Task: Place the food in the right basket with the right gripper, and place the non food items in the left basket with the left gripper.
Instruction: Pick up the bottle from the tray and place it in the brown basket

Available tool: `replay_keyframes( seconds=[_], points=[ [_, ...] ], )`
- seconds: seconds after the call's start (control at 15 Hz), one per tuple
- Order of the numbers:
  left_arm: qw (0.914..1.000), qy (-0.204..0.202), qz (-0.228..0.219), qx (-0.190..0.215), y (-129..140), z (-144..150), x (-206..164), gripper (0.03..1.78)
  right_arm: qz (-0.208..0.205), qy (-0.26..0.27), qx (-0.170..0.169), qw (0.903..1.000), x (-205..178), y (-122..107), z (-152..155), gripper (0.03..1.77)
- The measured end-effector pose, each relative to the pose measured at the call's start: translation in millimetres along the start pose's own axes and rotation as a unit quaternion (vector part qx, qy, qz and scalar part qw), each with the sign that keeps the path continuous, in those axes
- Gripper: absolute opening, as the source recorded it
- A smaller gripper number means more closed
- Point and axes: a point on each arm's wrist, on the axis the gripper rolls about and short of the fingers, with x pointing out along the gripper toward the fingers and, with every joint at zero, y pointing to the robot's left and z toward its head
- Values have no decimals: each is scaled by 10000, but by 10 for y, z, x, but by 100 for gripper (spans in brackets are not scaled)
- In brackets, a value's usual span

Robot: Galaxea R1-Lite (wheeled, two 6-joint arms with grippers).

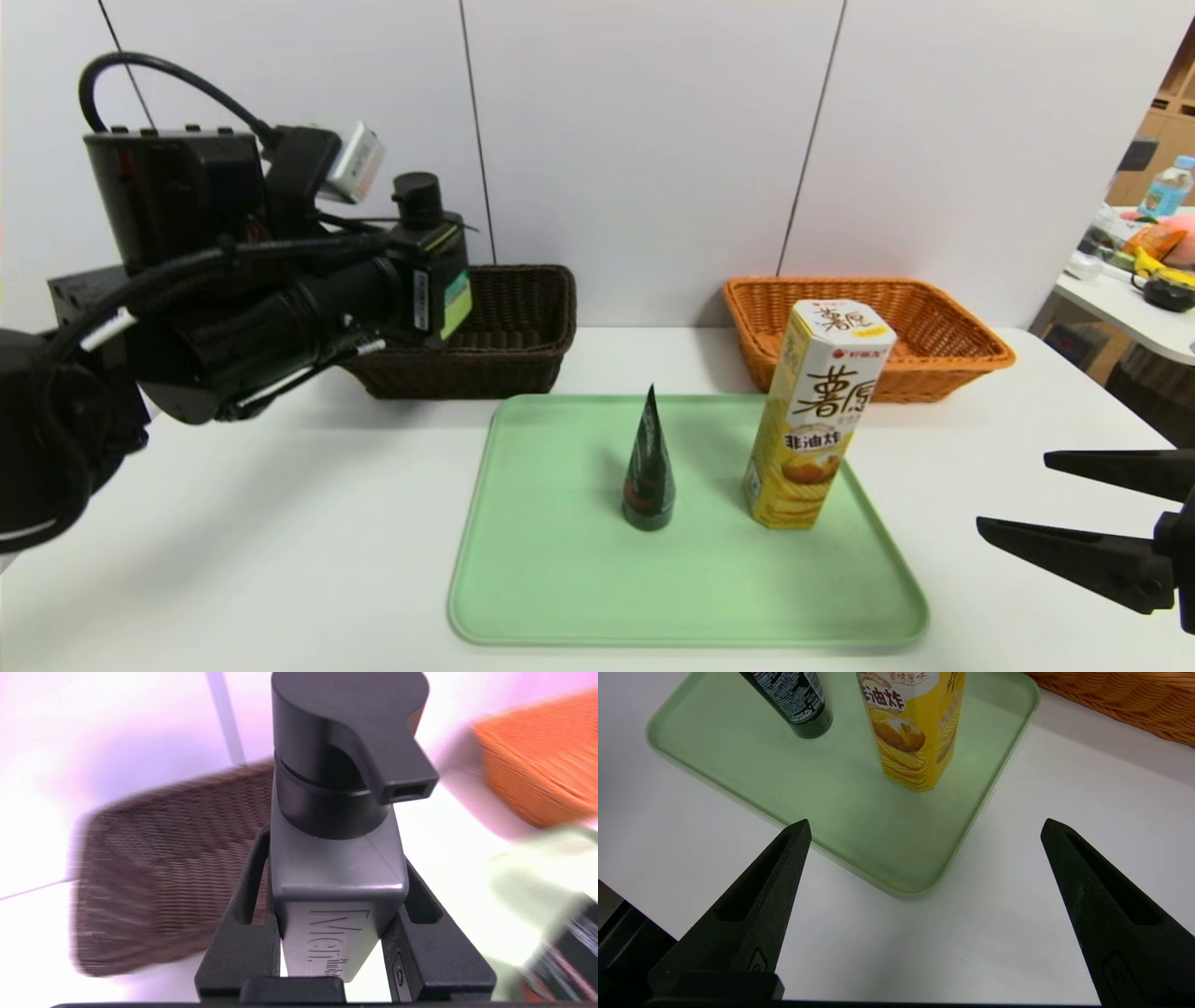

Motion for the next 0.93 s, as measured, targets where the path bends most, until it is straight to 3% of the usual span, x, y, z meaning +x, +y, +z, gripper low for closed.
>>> replay_keyframes(
  seconds=[0.2, 0.47, 0.93],
  points=[
    [9996, 158, 244, -46, 432, 151, 165, 59, -1, 3, 1, 10000, 0, 1, -4, 170],
    [9993, 268, 253, -93, 909, 68, 503, 59, 5, -12, -9, 10000, -3, 1, 0, 170],
    [9977, 480, 455, -172, 1142, -350, 1103, 59, 0, 11, 2, 10000, 9, -6, 0, 170]
  ],
)
